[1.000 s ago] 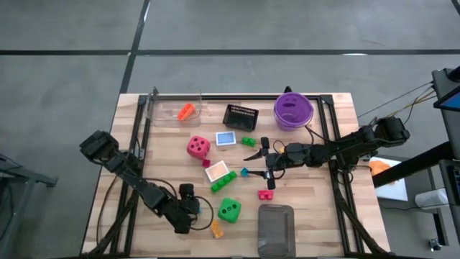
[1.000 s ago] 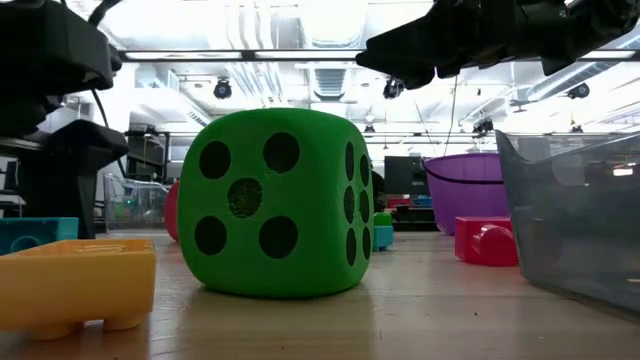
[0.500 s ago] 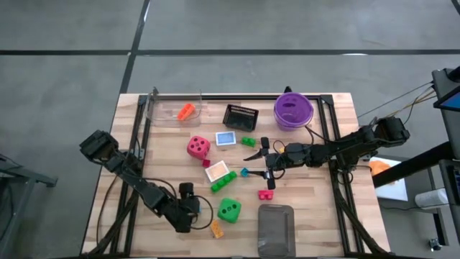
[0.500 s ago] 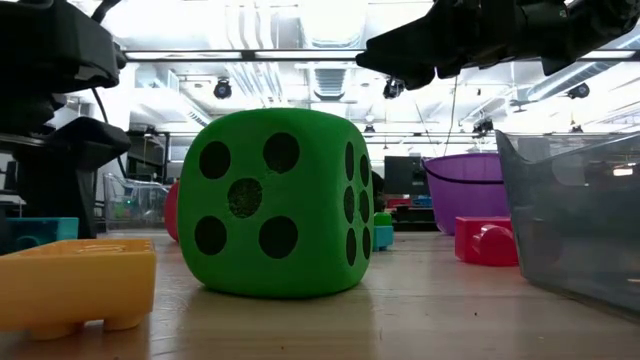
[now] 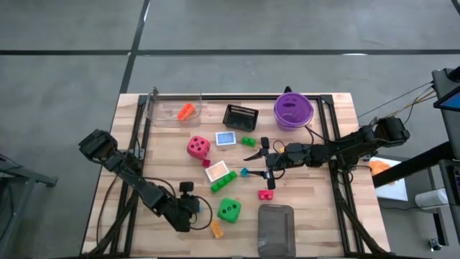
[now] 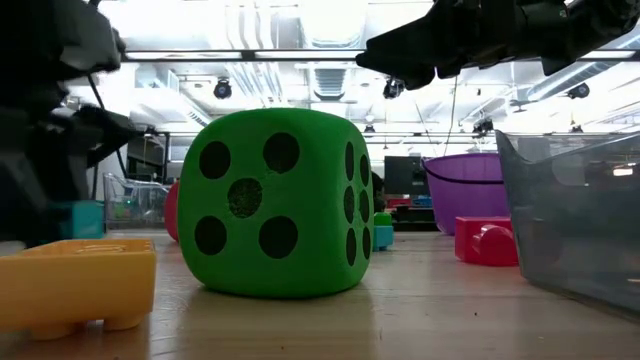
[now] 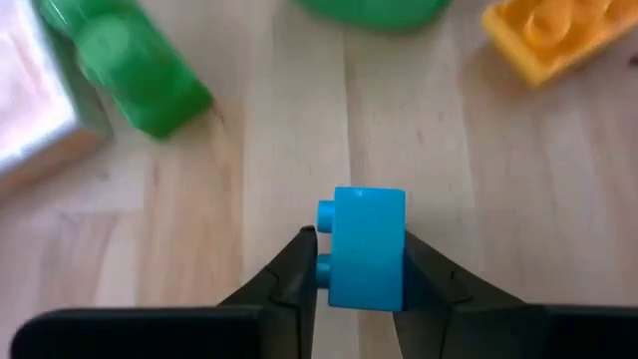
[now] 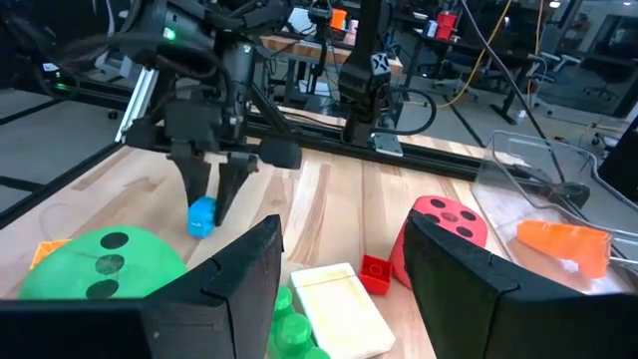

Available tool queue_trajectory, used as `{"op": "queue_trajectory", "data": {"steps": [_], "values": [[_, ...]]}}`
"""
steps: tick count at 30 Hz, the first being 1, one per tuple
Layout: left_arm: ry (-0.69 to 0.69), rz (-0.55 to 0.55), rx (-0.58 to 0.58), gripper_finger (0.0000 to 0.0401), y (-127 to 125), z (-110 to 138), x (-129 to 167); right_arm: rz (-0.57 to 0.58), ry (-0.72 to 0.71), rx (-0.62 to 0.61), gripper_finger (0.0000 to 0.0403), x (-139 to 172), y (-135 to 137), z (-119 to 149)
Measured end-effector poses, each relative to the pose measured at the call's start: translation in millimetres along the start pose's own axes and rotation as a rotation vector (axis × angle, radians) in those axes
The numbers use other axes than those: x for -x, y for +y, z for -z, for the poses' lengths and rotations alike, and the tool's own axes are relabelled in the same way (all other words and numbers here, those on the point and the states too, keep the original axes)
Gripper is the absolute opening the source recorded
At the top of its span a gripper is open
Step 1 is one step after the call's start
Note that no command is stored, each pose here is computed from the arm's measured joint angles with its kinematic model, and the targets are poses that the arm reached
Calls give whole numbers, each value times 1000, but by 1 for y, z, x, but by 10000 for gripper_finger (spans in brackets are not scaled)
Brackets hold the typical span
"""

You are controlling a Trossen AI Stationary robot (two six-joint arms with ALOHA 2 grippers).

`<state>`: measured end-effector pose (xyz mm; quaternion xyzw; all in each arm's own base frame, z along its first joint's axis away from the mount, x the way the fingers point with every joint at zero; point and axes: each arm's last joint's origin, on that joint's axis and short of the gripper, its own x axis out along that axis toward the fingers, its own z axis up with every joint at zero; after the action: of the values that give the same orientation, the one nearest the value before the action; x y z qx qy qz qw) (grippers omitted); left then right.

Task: Pick & Place Toys
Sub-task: Put the bottom blue game piece into the transparent bin

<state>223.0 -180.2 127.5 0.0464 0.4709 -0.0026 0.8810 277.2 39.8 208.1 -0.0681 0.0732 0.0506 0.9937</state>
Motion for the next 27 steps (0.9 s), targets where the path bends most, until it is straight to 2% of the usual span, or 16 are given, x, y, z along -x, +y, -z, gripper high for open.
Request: {"op": "queue_trajectory", "data": {"steps": [8, 12, 15, 20, 27], "values": [[-285, 137, -3, 89, 9, 8, 7, 0, 0, -10, 203, 0, 0, 0], [-455, 187, 9, 89, 22, 22, 14, 0, 0, -10, 203, 0, 0, 0], [-600, 181, 27, 89, 37, 32, 21, 0, 0, -10, 203, 0, 0, 0], [-770, 89, 106, 89, 75, 36, 32, 0, 0, -10, 203, 0, 0, 0], [-833, -188, 323, 89, 147, 31, 40, 0, 0, -10, 203, 0, 0, 0]]}}
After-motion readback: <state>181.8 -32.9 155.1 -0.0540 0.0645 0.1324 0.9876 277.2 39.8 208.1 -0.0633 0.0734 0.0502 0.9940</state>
